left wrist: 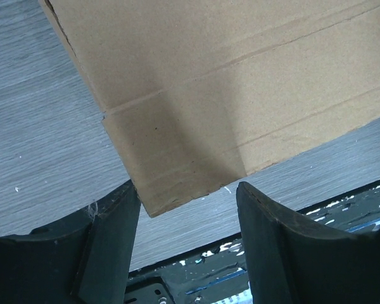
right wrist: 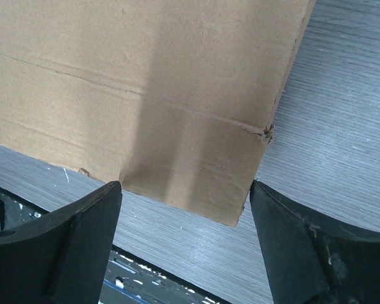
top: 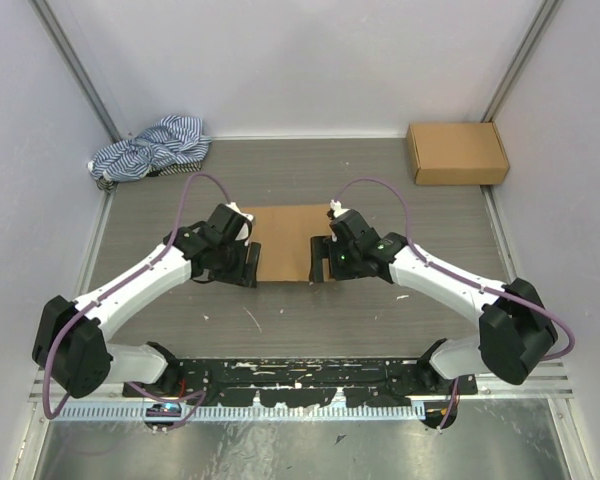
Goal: Fold the paper box
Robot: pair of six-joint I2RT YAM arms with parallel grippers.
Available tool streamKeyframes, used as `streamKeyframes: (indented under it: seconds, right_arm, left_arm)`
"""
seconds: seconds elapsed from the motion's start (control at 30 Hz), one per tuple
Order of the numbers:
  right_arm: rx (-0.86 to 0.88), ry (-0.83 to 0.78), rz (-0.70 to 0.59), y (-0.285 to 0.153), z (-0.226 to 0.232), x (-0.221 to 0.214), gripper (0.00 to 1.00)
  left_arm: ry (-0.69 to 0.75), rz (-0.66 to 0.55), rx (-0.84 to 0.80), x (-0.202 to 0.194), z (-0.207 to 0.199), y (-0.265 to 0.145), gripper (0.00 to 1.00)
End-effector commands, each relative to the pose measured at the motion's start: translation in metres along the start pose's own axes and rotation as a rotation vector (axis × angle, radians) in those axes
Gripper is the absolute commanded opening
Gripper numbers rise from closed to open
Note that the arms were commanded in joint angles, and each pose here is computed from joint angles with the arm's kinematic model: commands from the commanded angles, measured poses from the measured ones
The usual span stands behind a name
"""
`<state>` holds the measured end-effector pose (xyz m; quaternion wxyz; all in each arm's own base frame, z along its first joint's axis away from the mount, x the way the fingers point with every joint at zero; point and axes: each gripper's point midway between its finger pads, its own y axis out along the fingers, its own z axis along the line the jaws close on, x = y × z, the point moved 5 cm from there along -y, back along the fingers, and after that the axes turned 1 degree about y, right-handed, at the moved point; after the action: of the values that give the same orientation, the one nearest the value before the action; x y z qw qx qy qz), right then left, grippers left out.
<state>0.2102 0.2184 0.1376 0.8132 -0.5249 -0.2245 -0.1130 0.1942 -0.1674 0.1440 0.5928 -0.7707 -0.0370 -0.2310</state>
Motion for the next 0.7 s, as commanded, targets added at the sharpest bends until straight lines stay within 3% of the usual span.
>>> streamKeyframes:
  seconds: [0.0,0.67]
  right_arm:
    - [0.1,0.007,-0.061,-0.0149,0.0213,0.0168,0.86]
    - [0.052,-0.032,0.034,-0.0181,0.0191,0.0134,0.86]
  left_arm:
    - [-0.001,-0.052,-0.048,0.0115,-0.0099,-0.0126,0.68]
    - [0.014,-0.009,-0.052,0.0053,-0.0096,-0.0152,0.68]
